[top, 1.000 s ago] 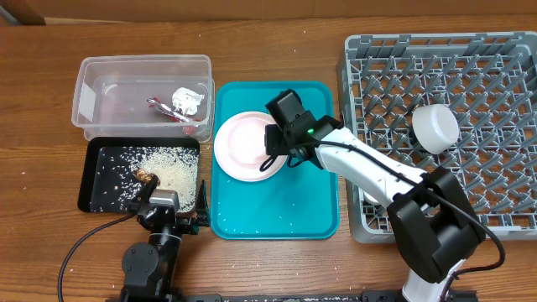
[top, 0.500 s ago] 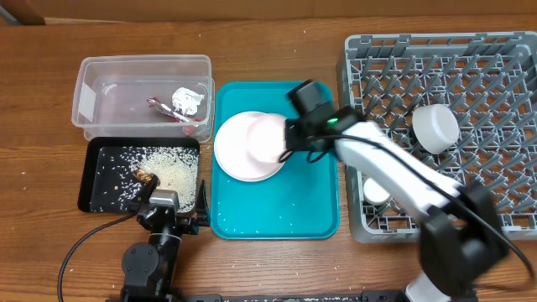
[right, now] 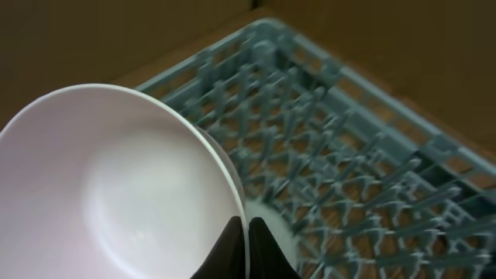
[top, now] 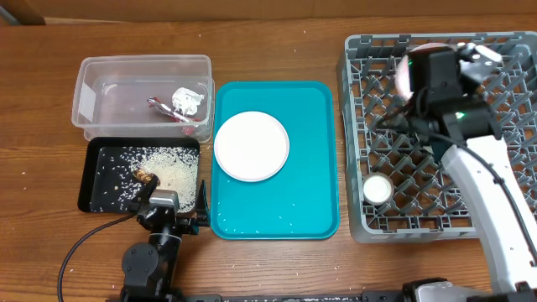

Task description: Sort waste into correct bins and load items into the dishwasher

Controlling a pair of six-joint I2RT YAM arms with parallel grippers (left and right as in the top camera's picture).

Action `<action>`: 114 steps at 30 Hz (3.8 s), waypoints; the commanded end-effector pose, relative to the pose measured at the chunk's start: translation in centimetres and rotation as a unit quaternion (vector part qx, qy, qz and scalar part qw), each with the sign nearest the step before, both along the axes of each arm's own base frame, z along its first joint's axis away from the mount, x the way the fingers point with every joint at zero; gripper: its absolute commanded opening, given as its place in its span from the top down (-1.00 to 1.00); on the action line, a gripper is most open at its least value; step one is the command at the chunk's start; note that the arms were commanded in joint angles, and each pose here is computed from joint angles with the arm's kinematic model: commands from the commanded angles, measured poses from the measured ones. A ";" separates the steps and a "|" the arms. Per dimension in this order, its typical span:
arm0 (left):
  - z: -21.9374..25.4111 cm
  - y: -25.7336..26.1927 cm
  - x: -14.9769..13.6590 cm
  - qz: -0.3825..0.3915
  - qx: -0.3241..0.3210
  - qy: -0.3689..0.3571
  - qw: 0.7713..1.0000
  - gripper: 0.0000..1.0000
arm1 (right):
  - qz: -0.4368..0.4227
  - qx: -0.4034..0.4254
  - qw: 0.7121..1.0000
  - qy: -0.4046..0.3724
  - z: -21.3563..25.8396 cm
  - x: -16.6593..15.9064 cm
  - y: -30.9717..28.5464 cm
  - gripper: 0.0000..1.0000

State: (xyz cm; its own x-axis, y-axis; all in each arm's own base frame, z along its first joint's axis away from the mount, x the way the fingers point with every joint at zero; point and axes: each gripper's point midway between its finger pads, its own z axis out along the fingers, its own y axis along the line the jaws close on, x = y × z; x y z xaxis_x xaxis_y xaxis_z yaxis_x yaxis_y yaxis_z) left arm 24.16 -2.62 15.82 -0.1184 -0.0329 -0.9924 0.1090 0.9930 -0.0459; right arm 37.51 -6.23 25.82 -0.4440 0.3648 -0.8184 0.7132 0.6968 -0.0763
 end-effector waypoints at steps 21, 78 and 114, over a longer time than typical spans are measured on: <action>-0.3 -0.1 0.0 -0.002 0.011 -0.002 1.000 -1.00 | -0.050 -0.156 0.983 0.086 -4.1 1.4 -1.9 0.92; -0.3 -0.1 0.0 -0.002 0.011 -0.002 1.000 -1.00 | 0.056 -0.400 0.896 0.185 -8.3 2.8 8.7 0.92; -0.3 -0.1 0.0 -0.002 0.011 -0.002 1.000 -1.00 | 0.143 -0.328 0.915 0.187 -9.2 1.4 13.5 -0.25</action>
State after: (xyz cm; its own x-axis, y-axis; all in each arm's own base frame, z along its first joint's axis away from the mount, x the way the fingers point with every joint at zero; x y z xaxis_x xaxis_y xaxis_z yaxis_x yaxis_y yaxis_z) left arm 24.16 -2.62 15.82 -0.1184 -0.0329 -0.9924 0.1090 0.9930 -0.0459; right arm 39.25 6.21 15.53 -0.7696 -0.3799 -0.5132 0.3106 0.4796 -0.8207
